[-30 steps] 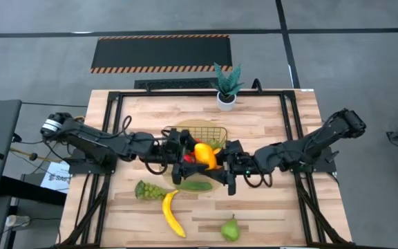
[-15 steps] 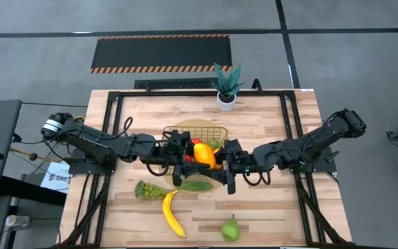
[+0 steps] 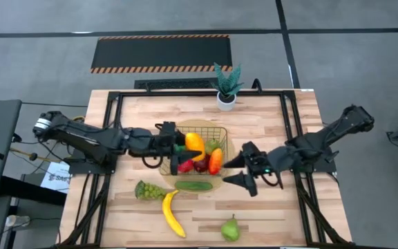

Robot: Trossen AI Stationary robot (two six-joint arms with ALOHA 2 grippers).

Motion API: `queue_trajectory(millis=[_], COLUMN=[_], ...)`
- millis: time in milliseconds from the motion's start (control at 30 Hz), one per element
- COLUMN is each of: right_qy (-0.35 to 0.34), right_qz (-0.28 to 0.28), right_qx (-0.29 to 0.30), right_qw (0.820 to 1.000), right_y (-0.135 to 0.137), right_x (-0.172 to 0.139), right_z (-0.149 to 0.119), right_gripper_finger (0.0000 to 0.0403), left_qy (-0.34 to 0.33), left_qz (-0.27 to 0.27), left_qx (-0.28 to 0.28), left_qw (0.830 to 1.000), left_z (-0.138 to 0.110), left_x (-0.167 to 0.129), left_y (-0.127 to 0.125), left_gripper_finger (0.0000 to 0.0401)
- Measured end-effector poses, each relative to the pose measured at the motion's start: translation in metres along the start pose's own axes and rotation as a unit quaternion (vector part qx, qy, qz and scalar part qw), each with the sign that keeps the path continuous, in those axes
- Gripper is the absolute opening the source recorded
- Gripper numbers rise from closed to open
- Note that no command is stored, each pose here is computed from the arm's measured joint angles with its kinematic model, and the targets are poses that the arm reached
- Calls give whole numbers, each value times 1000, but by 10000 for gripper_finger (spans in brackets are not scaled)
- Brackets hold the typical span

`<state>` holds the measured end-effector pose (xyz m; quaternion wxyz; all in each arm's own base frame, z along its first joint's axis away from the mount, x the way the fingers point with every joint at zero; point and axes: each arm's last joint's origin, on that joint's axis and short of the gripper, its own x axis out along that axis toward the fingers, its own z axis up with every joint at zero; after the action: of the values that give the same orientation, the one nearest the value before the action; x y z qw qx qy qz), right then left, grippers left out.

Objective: Build produce basket
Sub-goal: Put the yellow mango into the silver basket

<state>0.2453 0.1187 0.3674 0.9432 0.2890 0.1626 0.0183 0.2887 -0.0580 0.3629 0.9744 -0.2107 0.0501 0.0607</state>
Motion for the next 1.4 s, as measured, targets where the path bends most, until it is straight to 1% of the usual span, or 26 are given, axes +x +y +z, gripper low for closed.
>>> queue_trajectory(millis=[67, 133, 233, 300, 367, 467, 500, 567, 633, 700, 800, 833, 900, 1167, 1267, 1400], right_qy=[13, 18, 9, 7, 11, 16, 17, 16, 17, 18, 22, 22, 24, 30, 32, 33], right_qz=[-5, -16, -25, -31, -35, -44, -45, -46, -46, -43, -41, -42, -43, -50, -51, -51], right_qx=[10, 14, 9, 6, 3, 1, 4, 11, 11, 10, 8, 8, 8, 0, -1, -3], right_qw=[1000, 1000, 1000, 999, 999, 999, 999, 999, 999, 999, 999, 999, 999, 998, 998, 998], right_y=[1, 3, 7, 8, 8, 6, 6, 5, 5, 6, 7, 7, 7, 6, 5, 5], right_x=[-8, -13, -16, -15, -13, -9, -9, -9, -9, -10, -10, -10, -10, -10, -10, -10], right_z=[-4, -8, -12, -14, -16, -18, -18, -17, -17, -19, -20, -20, -20, -22, -22, -22], right_gripper_finger=[296, 296, 296, 296, 296, 296, 296, 296, 296, 296, 296, 296, 296, 296, 296, 296], left_qy=[51, 103, 172, 216, 254, 284, 296, 315, 333, 347, 349, 351, 350, 345, 348, 352], left_qz=[50, 91, 147, 177, 188, 179, 175, 183, 206, 245, 298, 312, 322, 328, 326, 320], left_qx=[25, 39, 49, 72, 103, 134, 130, 92, 55, 14, -79, -111, -154, -223, -225, -222], left_qw=[997, 990, 973, 958, 943, 932, 930, 927, 919, 905, 885, 876, 866, 851, 850, 851], left_z=[-6, -15, -26, -34, -42, -47, -50, -57, -64, -72, -80, -82, -84, -86, -87, -89], left_x=[-6, -7, -9, -5, 1, 11, 15, 20, 23, 23, 23, 22, 21, 21, 20, 19], left_y=[11, 22, 39, 51, 61, 72, 75, 81, 85, 89, 92, 93, 93, 87, 85, 81], left_gripper_finger=[219, 219, 219, 219, 220, 226, 229, 236, 239, 239, 238, 239, 239, 241, 244, 267])
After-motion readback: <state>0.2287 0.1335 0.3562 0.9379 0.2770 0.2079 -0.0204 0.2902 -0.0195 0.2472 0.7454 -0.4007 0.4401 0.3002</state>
